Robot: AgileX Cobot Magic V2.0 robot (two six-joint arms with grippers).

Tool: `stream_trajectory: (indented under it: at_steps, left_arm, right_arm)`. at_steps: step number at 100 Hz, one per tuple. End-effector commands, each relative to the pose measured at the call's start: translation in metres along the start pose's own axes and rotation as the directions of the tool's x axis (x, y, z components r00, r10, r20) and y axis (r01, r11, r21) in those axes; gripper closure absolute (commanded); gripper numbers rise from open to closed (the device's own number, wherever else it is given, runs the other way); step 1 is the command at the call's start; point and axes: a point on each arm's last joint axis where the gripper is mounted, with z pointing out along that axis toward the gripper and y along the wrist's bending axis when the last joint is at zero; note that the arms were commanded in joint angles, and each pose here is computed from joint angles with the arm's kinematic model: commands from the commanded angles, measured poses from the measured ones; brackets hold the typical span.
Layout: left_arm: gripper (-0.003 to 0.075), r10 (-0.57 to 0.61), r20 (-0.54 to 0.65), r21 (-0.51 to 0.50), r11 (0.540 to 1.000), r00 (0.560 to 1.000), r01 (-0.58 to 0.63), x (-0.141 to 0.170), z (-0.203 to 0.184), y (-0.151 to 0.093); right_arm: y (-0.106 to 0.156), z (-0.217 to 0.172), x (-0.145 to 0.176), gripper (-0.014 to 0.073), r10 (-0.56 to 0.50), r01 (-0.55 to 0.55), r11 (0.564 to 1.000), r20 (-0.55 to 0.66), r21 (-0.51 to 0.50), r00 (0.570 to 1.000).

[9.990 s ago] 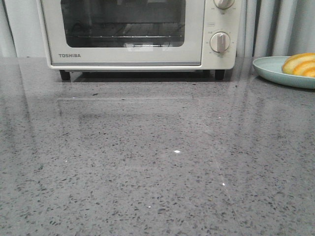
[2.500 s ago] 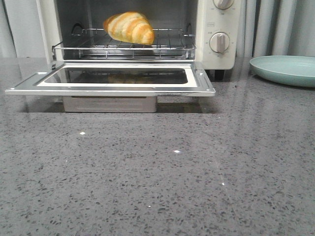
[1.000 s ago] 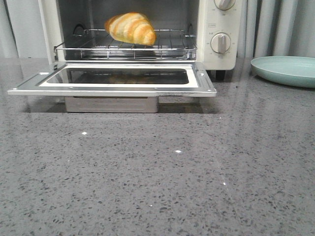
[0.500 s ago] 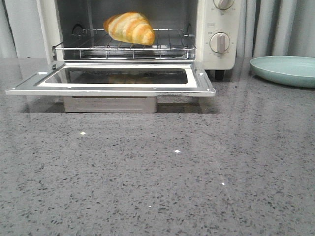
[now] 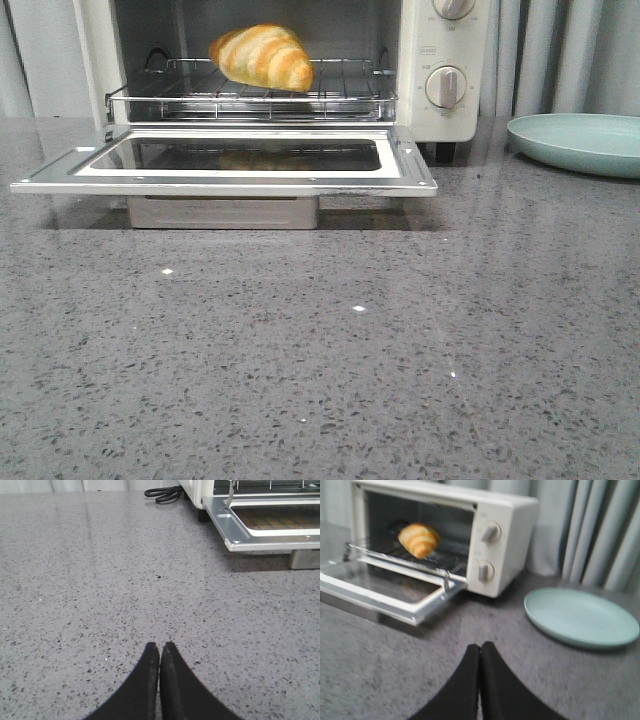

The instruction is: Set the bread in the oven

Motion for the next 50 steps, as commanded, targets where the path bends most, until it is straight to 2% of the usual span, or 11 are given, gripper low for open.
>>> stream_trajectory:
  at_steps: [1,9,17,24,41,50]
  left_arm:
    - [0.0741,-0.015,0.072,-0.015,1.0,0.997,0.016,0.0,0.0,0.001]
    - [0.0741,-0.015,0.072,-0.015,1.0,0.997,0.016,0.0,0.0,0.001]
    - [0.0741,-0.015,0.072,-0.015,1.0,0.997,0.016,0.0,0.0,0.001]
    - [0.0741,-0.015,0.072,-0.015,1.0,0.997,0.016,0.0,0.0,0.001]
    - [0.0741,-0.015,0.072,-0.015,1.0,0.997,0.016,0.0,0.0,0.001]
    - [0.0741,-0.015,0.072,-0.015,1.0,0.997,0.016,0.0,0.0,0.001]
  right_arm:
    - [0.003,0.014,0.019,0.0643,0.052,-0.056,0.995,0.047,0.081,0.998]
    - [0.004,0.023,0.046,0.0643,0.131,-0.14,0.978,0.07,0.155,0.989]
    - [0.002,0.027,0.066,0.0643,0.143,-0.155,0.962,0.072,0.226,0.987]
    - [0.0,0.025,0.074,0.0643,0.168,-0.157,0.947,-0.016,0.279,0.986]
    - [-0.001,0.022,0.089,0.0643,0.207,-0.151,0.936,-0.152,0.317,0.966]
    - [-0.001,0.022,0.089,0.0643,0.207,-0.151,0.936,-0.15,0.316,0.967]
